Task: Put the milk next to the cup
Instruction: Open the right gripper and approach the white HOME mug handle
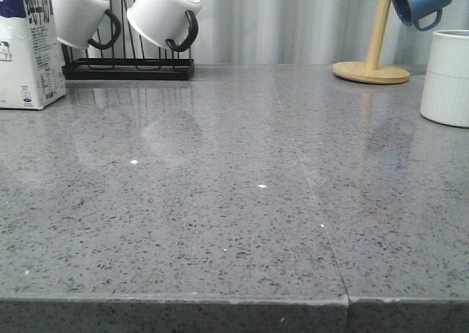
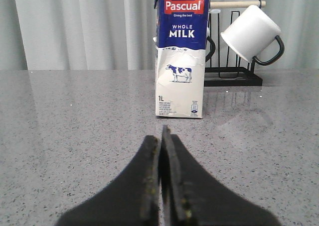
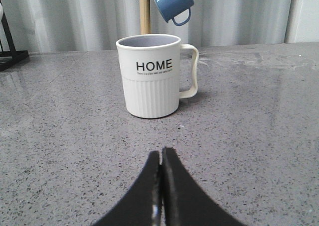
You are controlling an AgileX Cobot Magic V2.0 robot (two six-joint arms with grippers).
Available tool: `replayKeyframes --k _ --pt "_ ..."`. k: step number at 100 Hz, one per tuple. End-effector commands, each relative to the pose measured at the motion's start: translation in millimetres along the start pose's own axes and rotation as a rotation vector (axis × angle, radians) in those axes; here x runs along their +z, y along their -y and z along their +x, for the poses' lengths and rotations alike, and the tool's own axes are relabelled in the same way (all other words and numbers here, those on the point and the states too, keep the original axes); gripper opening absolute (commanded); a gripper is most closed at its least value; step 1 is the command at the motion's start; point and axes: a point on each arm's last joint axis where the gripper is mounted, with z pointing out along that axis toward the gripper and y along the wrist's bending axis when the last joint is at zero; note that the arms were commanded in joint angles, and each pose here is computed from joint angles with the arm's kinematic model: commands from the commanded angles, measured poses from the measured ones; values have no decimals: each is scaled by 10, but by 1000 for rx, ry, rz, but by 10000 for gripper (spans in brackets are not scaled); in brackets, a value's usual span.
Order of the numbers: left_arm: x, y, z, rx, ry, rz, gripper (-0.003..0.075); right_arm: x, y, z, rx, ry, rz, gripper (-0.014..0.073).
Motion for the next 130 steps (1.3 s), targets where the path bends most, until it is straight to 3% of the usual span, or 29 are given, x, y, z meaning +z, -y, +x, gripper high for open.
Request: replayKeyframes --k 1,97,130 --pt "-4 -7 120 -3 43 -7 -20 -32 -6 -143 -11 117 -1 -66" --pt "-4 -7 120 -3 43 -7 -20 -40 -9 -190 -11 142 -3 -66" --pt "-4 -7 120 -3 43 -7 -20 -134 -25 -723 31 -45 14 -66"
